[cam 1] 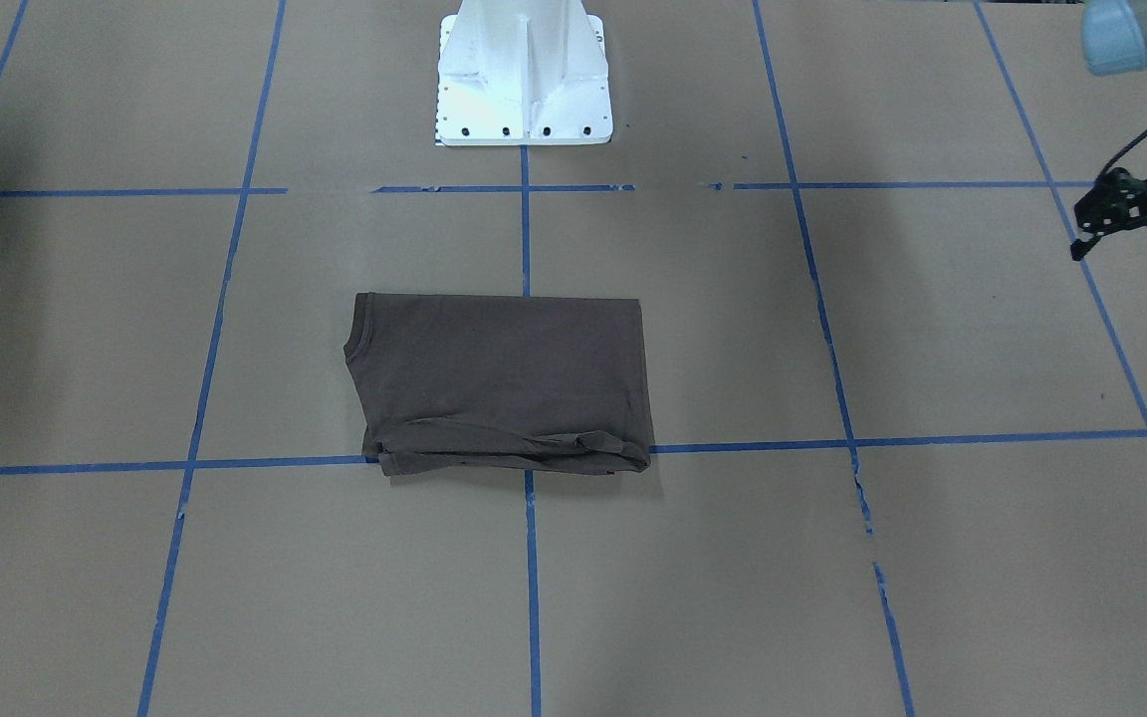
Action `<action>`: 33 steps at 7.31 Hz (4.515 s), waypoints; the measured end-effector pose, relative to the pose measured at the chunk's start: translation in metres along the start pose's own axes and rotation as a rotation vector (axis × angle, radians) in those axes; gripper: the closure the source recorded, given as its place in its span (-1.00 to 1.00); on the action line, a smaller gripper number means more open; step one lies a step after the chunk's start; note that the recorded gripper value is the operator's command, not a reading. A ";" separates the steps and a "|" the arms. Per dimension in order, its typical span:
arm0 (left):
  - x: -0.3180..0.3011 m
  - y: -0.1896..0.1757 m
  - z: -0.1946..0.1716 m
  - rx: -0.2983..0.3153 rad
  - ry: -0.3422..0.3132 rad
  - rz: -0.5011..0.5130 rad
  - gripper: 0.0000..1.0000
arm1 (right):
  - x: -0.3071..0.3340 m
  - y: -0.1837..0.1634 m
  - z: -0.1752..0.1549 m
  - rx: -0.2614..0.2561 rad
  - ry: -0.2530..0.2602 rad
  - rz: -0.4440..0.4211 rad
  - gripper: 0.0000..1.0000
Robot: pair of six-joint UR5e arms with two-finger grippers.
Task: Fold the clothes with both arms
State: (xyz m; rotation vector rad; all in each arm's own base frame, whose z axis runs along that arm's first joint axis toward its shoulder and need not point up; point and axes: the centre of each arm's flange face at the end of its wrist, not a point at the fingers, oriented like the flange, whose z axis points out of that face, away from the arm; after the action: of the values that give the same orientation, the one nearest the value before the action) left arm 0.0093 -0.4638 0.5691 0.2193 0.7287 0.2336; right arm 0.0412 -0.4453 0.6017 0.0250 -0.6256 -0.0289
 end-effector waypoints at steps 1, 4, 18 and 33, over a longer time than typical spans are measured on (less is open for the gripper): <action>-0.036 0.018 0.004 -0.061 0.004 -0.067 -1.00 | 0.003 0.004 0.002 -0.004 -0.002 0.006 -1.00; -0.077 0.060 0.000 -0.122 0.081 -0.237 -1.00 | 0.006 0.009 0.005 -0.012 -0.006 0.016 -1.00; -0.086 0.058 -0.041 -0.041 -0.086 -0.211 -1.00 | 0.021 0.043 0.015 -0.036 -0.086 0.059 -1.00; -0.083 0.057 -0.045 -0.033 -0.094 -0.204 -1.00 | 0.026 0.046 0.019 -0.048 -0.079 0.080 -1.00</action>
State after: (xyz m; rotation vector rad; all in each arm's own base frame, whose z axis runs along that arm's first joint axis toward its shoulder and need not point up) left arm -0.0887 -0.4280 0.6047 0.1221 0.6480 0.0407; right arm 0.0519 -0.4006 0.6341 -0.0480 -0.7040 0.0329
